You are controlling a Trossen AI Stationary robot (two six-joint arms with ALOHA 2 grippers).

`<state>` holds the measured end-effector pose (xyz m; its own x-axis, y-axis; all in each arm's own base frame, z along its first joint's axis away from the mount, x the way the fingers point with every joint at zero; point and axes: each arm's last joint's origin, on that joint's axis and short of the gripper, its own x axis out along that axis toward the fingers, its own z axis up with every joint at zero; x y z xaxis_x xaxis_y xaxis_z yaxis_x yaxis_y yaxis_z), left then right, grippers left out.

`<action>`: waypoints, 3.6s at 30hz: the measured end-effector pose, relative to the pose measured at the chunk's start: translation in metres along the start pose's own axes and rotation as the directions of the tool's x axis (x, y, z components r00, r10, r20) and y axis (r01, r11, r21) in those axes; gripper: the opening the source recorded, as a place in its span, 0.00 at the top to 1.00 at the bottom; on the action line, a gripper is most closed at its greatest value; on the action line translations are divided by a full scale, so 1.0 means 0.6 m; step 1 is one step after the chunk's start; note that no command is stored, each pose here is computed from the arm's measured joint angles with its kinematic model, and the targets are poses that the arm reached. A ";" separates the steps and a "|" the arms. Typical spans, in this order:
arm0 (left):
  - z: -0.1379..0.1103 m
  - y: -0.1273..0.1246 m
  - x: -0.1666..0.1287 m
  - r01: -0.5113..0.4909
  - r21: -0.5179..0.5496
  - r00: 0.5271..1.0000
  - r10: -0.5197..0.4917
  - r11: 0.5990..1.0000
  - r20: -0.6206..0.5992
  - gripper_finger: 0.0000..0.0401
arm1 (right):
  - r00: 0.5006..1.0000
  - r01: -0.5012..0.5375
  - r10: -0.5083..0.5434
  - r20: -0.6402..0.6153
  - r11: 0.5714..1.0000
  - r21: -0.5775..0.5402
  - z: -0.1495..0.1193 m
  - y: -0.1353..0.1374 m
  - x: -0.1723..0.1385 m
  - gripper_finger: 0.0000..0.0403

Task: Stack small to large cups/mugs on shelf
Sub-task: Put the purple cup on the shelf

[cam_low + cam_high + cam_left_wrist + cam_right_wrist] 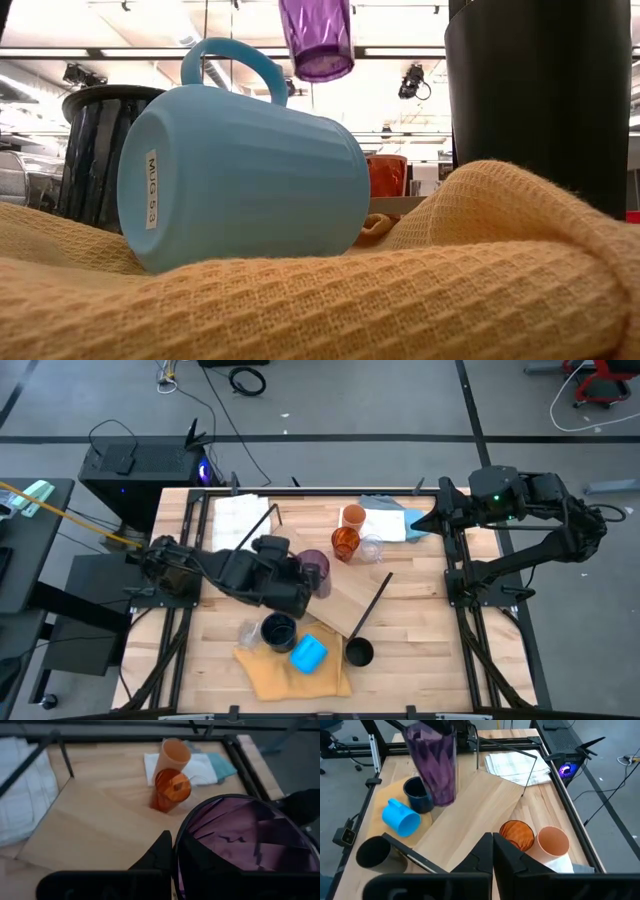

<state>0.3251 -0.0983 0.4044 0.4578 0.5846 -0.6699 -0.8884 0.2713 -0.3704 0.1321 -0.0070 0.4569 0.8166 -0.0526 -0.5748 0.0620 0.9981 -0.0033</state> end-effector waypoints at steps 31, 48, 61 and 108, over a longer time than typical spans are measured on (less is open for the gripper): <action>-0.007 0.170 0.096 -0.266 -0.057 0.964 0.267 0.962 0.012 0.95 | 1.000 0.000 0.000 0.005 1.000 -0.023 0.002 0.000 0.002 0.97; 0.011 0.180 0.155 -0.302 0.027 0.953 0.301 0.953 0.027 0.95 | 1.000 0.001 -0.002 0.016 0.999 0.046 0.004 0.000 0.003 0.98; 0.085 0.173 0.215 -0.249 0.078 0.967 0.244 0.965 0.074 0.95 | 1.000 0.013 -0.014 0.016 0.997 0.074 0.004 -0.001 0.003 0.97; 0.111 0.172 0.273 -0.247 0.145 0.969 0.243 0.958 0.042 0.95 | 1.000 0.013 -0.014 0.015 0.996 0.083 0.004 -0.001 0.003 0.98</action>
<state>0.3062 0.0763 0.2996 0.2259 0.6645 -0.7123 -0.9692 0.2267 -0.0959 0.1346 -0.0075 0.4580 0.8242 -0.0672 -0.5623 0.1200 0.9911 0.0575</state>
